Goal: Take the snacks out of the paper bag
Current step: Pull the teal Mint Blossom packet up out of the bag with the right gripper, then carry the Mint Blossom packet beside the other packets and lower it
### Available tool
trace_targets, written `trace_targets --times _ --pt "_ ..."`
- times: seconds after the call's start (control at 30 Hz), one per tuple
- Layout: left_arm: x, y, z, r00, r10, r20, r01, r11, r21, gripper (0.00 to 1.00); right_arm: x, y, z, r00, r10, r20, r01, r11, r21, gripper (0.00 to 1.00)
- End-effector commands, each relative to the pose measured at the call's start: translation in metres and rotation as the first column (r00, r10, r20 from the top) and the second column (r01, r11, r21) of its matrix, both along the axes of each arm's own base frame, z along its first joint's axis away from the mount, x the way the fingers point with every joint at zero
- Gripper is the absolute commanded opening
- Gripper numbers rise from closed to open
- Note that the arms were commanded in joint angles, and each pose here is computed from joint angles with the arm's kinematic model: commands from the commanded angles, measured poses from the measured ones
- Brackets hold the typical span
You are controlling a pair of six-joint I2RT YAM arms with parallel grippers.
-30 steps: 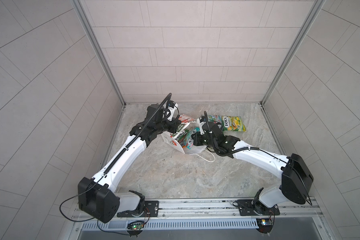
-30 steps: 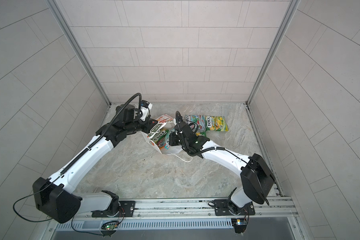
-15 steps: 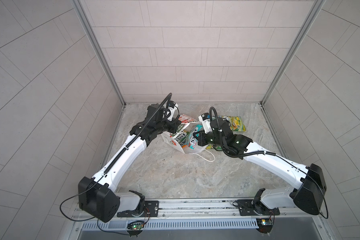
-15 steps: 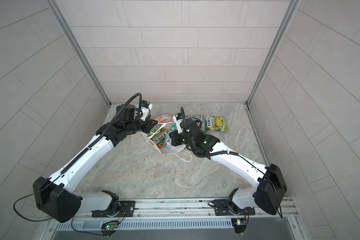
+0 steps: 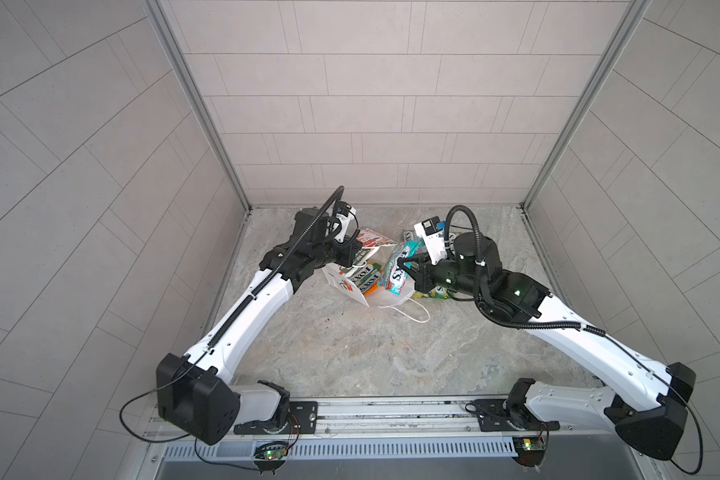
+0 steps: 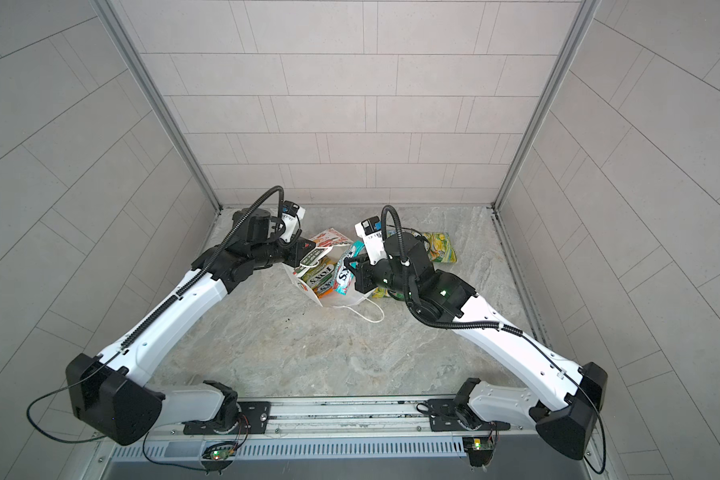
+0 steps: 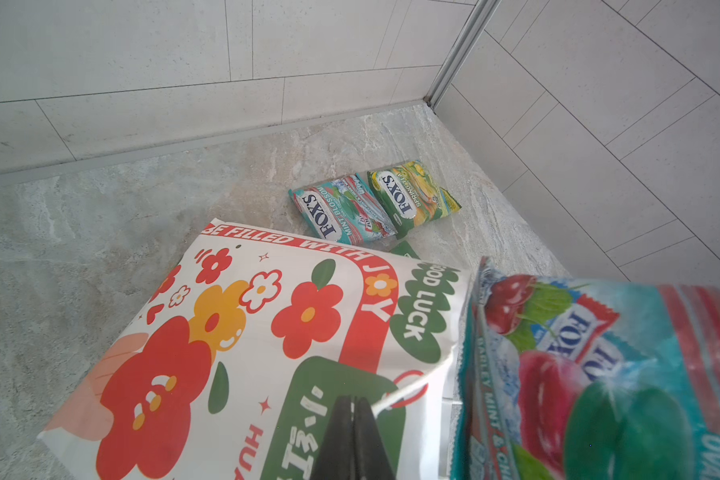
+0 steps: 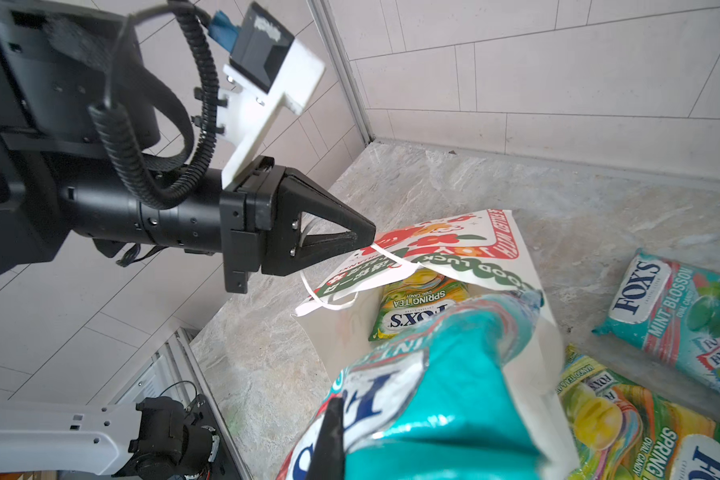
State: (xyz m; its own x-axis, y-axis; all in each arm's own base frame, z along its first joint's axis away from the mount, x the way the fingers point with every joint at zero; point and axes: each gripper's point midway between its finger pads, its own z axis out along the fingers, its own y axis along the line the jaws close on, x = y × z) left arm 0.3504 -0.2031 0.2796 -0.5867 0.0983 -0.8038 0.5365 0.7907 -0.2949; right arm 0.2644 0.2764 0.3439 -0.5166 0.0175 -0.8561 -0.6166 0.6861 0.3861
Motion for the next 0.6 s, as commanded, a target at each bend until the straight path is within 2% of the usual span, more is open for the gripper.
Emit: trace_targets --times 0.0,0.33,0.57 --pt "0.002 0.001 0.009 1.0 0.002 0.025 -0.003 1.0 0.014 0.0 -0.005 -0.02 0.037 0.994 -0.028 0.104 0.026 0.999 0.022 0.0" --pt "0.002 0.003 0.011 0.999 0.006 0.034 -0.007 1.0 0.016 0.0 0.0 -0.102 0.041 0.971 -0.22 0.093 0.223 0.975 -0.022 0.0" --pt "0.001 0.003 0.012 0.999 0.006 0.035 -0.006 1.0 0.015 0.0 0.014 -0.165 0.012 0.926 -0.377 0.016 0.376 0.918 -0.126 0.0"
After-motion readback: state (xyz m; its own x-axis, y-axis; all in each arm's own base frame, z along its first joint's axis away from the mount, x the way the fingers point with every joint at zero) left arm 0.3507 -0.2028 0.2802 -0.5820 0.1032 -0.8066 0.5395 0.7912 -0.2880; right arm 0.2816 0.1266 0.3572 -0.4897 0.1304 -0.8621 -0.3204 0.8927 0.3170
